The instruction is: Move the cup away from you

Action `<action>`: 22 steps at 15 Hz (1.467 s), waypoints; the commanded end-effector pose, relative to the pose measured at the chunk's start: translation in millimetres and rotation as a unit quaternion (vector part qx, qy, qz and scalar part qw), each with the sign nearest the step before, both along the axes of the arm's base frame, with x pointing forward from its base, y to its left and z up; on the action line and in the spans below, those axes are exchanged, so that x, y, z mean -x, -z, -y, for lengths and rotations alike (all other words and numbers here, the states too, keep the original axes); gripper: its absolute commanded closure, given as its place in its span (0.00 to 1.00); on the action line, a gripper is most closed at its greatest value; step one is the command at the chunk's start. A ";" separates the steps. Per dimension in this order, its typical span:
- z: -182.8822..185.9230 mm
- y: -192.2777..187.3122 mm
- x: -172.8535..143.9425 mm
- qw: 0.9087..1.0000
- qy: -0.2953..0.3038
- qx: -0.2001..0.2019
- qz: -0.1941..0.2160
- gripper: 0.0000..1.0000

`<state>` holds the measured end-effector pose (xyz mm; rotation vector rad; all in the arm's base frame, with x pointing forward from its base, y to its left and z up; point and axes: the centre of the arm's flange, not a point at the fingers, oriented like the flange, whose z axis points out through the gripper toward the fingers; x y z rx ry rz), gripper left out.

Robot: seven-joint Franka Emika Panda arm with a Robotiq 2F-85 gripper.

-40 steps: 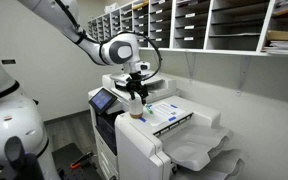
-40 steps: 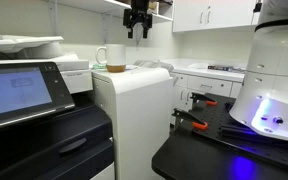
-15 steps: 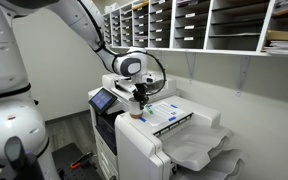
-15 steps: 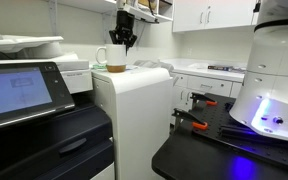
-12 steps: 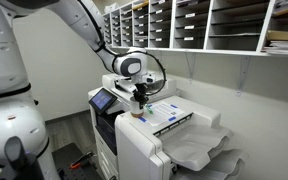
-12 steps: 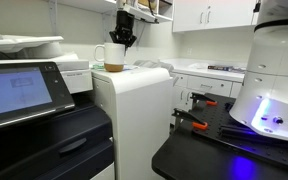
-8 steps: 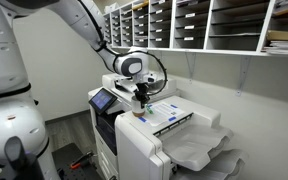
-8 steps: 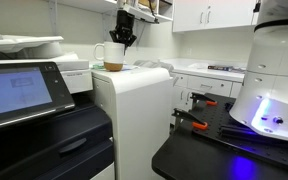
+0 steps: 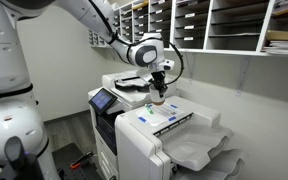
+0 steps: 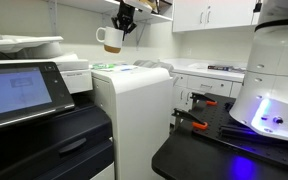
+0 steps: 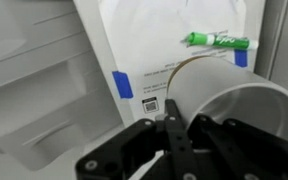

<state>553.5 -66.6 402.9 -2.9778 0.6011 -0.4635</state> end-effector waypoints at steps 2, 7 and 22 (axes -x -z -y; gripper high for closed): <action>4.8 18.0 -58.1 0.996 0.036 0.050 -0.058 0.97; 1.1 57.6 -96.5 0.995 0.034 0.033 -0.088 0.97; -28.7 -2.3 -54.5 0.996 0.007 0.032 -0.081 0.01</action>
